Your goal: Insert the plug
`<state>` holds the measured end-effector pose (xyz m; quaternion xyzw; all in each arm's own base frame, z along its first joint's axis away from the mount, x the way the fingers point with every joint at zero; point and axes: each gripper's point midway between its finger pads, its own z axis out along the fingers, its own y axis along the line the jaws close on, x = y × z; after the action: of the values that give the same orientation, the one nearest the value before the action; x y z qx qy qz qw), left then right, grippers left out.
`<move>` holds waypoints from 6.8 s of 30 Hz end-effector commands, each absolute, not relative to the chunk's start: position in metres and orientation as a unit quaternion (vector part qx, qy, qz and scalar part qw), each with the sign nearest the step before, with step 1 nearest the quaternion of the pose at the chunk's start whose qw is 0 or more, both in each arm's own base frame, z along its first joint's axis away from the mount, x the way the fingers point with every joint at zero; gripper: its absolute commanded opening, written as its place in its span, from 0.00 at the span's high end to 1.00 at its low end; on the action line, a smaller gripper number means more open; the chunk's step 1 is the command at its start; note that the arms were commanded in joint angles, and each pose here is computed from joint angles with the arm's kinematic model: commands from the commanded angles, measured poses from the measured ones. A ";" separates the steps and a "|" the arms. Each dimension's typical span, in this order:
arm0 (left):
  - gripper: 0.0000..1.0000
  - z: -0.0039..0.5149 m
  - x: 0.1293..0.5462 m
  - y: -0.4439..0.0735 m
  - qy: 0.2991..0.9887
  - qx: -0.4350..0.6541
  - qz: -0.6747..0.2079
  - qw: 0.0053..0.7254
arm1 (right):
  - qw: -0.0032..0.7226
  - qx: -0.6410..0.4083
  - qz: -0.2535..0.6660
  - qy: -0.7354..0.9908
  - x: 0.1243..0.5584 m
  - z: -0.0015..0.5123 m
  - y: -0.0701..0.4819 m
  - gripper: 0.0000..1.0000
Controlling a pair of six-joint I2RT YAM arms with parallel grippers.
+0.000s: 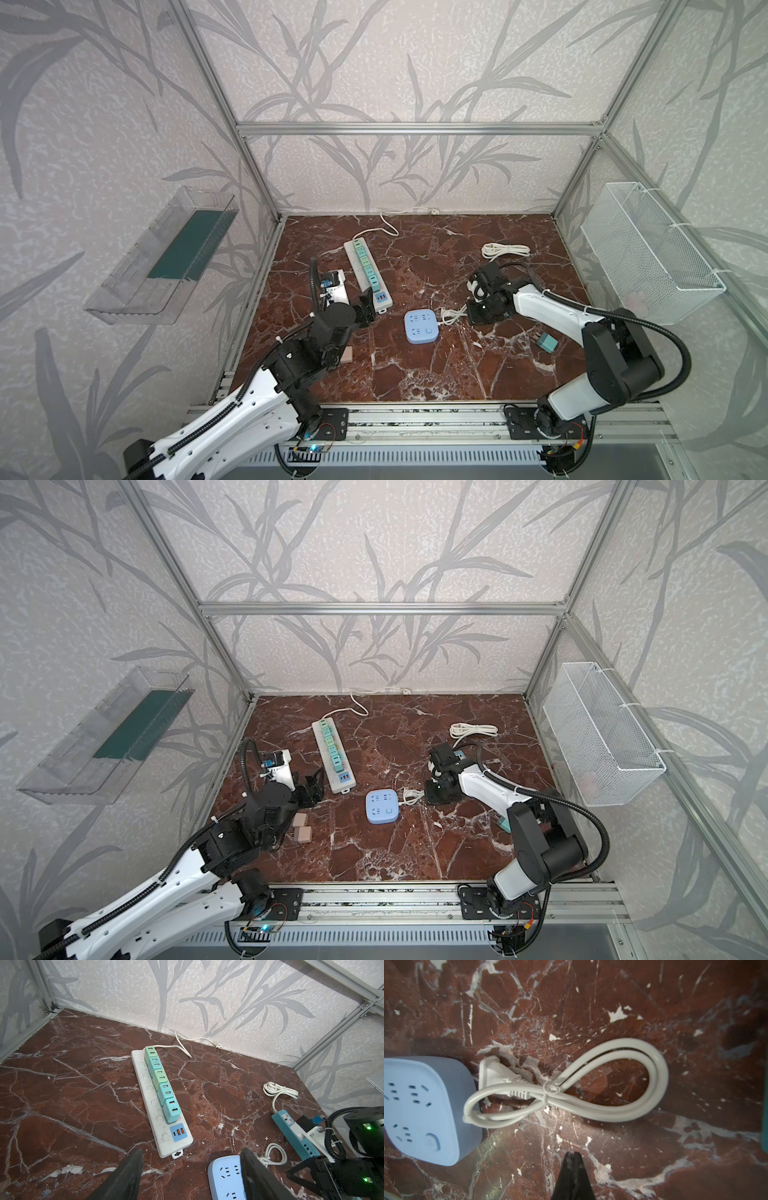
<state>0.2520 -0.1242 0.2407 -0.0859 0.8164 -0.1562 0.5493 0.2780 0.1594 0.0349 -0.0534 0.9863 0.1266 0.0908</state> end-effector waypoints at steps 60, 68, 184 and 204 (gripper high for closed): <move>0.37 0.029 0.231 -0.075 0.966 -0.174 0.011 0.191 | 0.232 -0.084 0.222 0.943 0.317 0.103 0.201 0.29; 0.39 0.042 0.251 -0.107 0.960 -0.177 -0.052 0.210 | 0.227 -0.085 0.224 0.944 0.317 0.100 0.202 0.29; 0.01 0.206 0.247 -0.217 0.725 0.121 -0.139 0.664 | 0.272 -0.267 0.225 0.897 0.254 0.184 0.251 1.00; 0.01 0.170 0.230 -0.112 0.787 -0.102 -0.207 0.573 | 0.275 -0.362 0.153 0.878 0.265 0.123 0.325 1.00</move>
<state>0.2320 -0.1144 0.1748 -0.0869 0.7752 -0.2054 0.5910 0.2576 0.3117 0.1182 -0.3702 0.8808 0.1409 0.2595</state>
